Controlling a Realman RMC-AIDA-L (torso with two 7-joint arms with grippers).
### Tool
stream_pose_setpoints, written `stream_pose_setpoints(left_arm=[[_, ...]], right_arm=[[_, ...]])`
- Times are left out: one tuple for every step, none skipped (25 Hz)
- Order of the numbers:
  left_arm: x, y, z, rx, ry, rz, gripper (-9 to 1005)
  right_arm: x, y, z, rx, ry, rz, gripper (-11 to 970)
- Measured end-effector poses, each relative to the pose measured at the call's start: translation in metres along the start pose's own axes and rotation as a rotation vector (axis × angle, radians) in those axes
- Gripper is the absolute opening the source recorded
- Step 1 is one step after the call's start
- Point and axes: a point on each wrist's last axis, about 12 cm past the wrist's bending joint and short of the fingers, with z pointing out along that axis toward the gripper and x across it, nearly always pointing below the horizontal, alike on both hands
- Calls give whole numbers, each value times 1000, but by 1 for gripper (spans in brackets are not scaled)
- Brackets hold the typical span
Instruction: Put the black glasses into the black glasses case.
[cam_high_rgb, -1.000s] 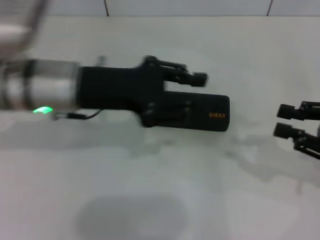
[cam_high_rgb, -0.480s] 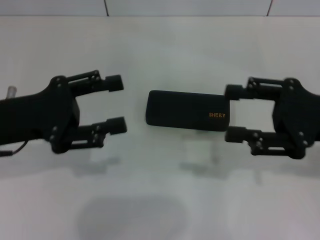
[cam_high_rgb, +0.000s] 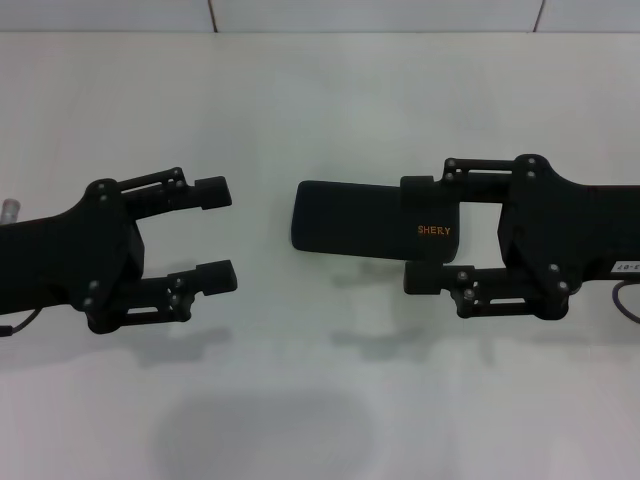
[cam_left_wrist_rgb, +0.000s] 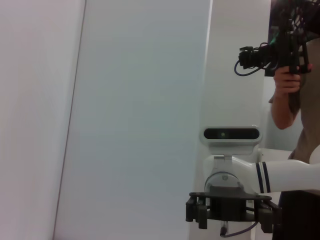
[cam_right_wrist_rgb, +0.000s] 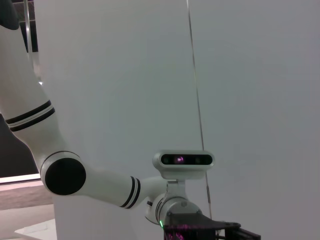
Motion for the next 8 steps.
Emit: stream_pose_setpoints(left_arm=[[0, 0, 0, 0, 2, -1, 766], [0, 0, 0, 1, 3, -1, 766], [1, 0, 0, 2, 5, -2, 766], [1, 0, 0, 3, 7, -3, 766], [1, 0, 0, 3, 8, -3, 766], [1, 0, 0, 3, 9, -3, 766], [1, 0, 0, 3, 9, -3, 766], [1, 0, 0, 3, 9, -3, 766]], right_arm=[[0, 0, 0, 0, 1, 2, 674], [1, 0, 0, 0, 2, 5, 674], [1, 0, 0, 0, 2, 5, 674], [2, 0, 0, 1, 2, 8, 674], [2, 0, 0, 2, 2, 9, 674], [2, 0, 0, 2, 2, 9, 674], [2, 0, 0, 2, 2, 10, 674], [2, 0, 0, 3, 2, 10, 674]])
